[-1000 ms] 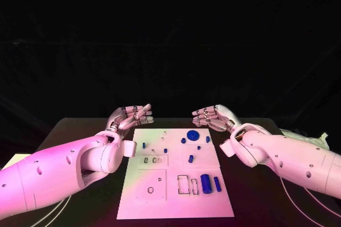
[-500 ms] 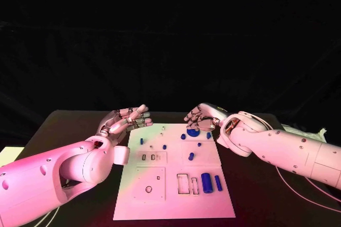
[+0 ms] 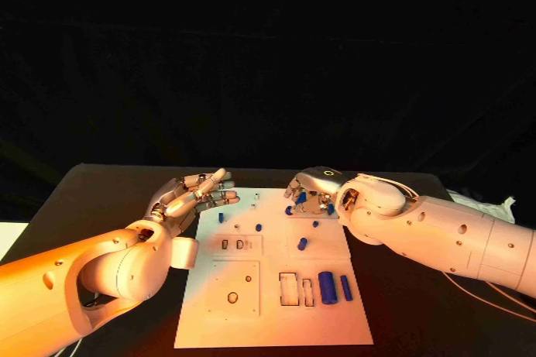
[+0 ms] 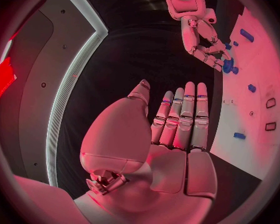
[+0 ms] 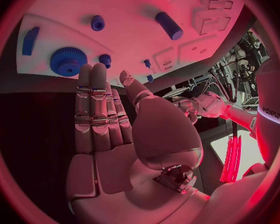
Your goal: Assemble the parts on the task board
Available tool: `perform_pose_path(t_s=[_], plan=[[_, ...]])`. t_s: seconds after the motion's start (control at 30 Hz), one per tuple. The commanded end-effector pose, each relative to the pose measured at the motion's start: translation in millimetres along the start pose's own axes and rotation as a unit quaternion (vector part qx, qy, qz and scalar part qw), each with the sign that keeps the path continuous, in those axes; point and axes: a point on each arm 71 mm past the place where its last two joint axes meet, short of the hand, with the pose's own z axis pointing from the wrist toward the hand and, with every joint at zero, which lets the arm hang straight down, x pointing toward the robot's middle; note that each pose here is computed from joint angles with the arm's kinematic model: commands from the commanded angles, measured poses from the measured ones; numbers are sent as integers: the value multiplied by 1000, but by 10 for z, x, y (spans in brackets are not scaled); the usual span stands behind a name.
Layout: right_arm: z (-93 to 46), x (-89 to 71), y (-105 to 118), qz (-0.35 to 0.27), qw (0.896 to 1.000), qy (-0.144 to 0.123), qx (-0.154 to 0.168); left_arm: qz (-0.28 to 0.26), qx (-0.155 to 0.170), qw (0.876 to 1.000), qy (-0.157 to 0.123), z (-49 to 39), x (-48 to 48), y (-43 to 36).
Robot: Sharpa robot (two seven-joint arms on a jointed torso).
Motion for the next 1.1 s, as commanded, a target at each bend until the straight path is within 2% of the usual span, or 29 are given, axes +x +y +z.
perform_pose_path(t_s=[0.03, 0.37, 1.1], plan=[[12, 21, 10, -50, 998, 23, 6, -5, 1, 1000, 13, 0, 31, -18], [30, 39, 23, -69, 997, 40, 11, -4, 1, 1000, 12, -11, 21, -25], [102, 92, -4, -76, 995, 57, 22, -3, -3, 1000, 9, -32, -16, -38]])
